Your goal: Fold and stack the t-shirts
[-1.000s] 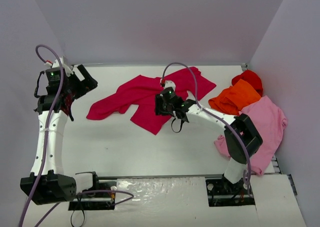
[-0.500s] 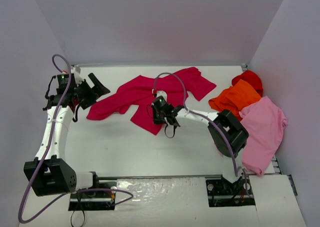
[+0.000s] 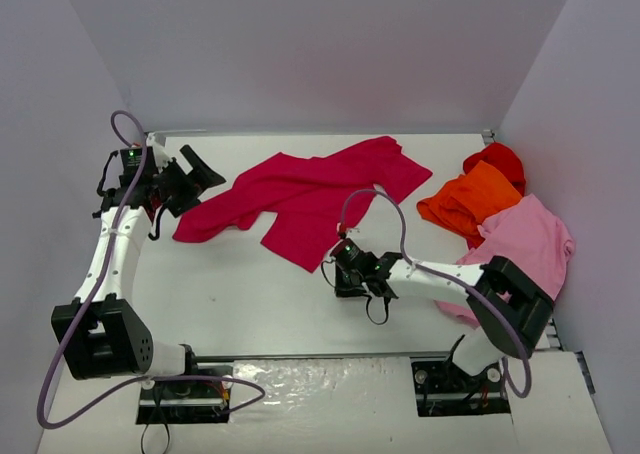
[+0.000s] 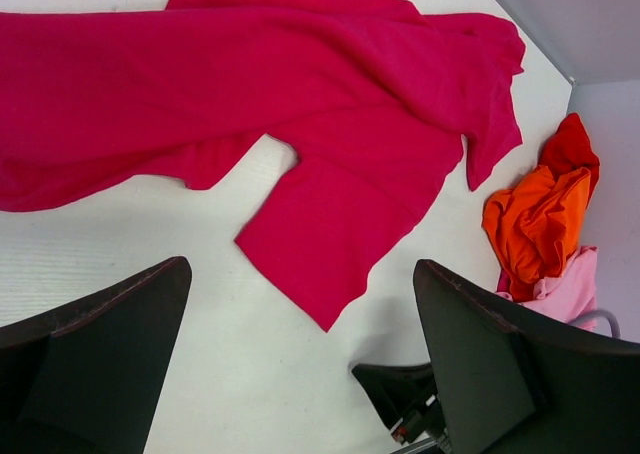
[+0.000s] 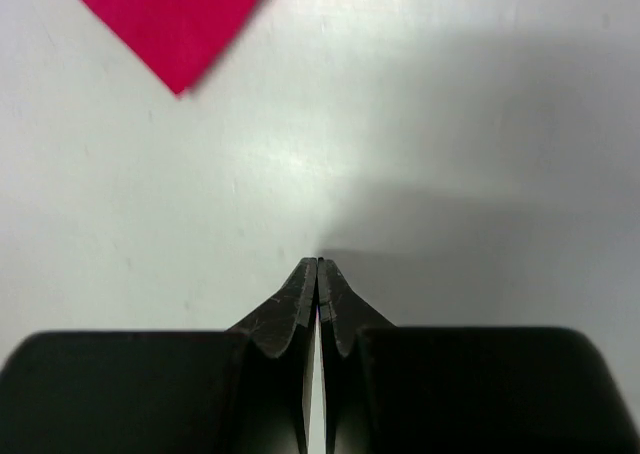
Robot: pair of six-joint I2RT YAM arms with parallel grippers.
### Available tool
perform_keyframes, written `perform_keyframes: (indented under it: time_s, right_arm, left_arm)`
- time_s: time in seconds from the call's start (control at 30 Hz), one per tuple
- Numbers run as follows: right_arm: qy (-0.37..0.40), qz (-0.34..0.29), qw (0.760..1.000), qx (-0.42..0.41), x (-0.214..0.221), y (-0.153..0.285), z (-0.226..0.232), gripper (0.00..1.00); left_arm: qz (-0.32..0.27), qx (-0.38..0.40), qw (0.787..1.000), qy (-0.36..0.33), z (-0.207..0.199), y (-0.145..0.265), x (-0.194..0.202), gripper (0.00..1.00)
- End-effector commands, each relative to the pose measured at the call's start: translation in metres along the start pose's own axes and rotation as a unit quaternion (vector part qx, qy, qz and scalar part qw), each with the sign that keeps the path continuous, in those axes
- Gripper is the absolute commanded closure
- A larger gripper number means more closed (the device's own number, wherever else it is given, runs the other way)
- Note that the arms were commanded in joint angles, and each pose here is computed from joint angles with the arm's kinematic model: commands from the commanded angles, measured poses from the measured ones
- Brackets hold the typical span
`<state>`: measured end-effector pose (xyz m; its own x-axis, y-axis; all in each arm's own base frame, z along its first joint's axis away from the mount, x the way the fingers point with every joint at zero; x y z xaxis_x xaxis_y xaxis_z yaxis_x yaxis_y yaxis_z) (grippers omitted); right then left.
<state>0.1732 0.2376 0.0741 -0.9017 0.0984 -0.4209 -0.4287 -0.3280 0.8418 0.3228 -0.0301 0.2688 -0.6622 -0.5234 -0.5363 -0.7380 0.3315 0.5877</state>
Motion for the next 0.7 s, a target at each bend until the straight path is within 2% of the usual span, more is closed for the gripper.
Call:
perform_keyframes:
  time_s: [0.0,0.1,0.23,0.3,0.4,0.5,0.63,0.67]
  right_arm:
    - [-0.032,-0.03,0.999,0.015,0.018,0.053,-0.001,1.0]
    - [-0.038,-0.073,0.996,-0.018,0.011,0.082,0.012,0.98]
    - [0.008,-0.124,0.992,-0.026,-0.019,0.087,0.038,0.58]
    - [0.039,-0.133,0.99,-0.011,-0.033,0.075,0.057,0.5]
    - [0.088,-0.137,0.987,0.012,-0.047,0.046,0.076,0.54]
    - [0.12,-0.109,0.987,0.012,-0.062,0.002,0.092,0.68]
    - [0.107,-0.09,0.99,-0.005,-0.101,-0.052,0.101,0.93]
    - [0.11,-0.089,0.99,-0.005,-0.105,-0.058,0.102,0.97]
  left_arm:
    - [-0.032,0.024,0.999,-0.013,-0.01,0.002,-0.014,0.08]
    - [-0.029,0.024,0.999,-0.006,-0.009,-0.002,-0.013,0.08]
    - [-0.029,0.025,0.999,0.003,-0.007,-0.004,-0.006,0.08]
    - [-0.022,0.019,1.0,0.001,-0.005,-0.003,0.0,0.08]
    - [-0.01,0.009,1.0,-0.002,-0.001,0.0,0.009,0.08]
    - [-0.003,0.0,1.0,-0.008,0.002,0.006,0.017,0.08]
    - [0.002,-0.009,1.0,-0.013,0.006,0.012,0.027,0.08]
    - [0.002,-0.01,1.0,-0.014,0.006,0.013,0.028,0.08]
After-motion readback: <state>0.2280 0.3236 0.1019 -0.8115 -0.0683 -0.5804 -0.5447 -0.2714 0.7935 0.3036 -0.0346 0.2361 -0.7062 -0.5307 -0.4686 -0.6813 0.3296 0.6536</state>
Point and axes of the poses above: each gripper's point midway between its finger pads, its own y axis back along the fingers, its own z axis along the line the jaws close on, x = y × z, the point moved 7 cm from there along y, back along the fingers, and after that the axes turned 6 degrees about -y, right-handed, at the moved point
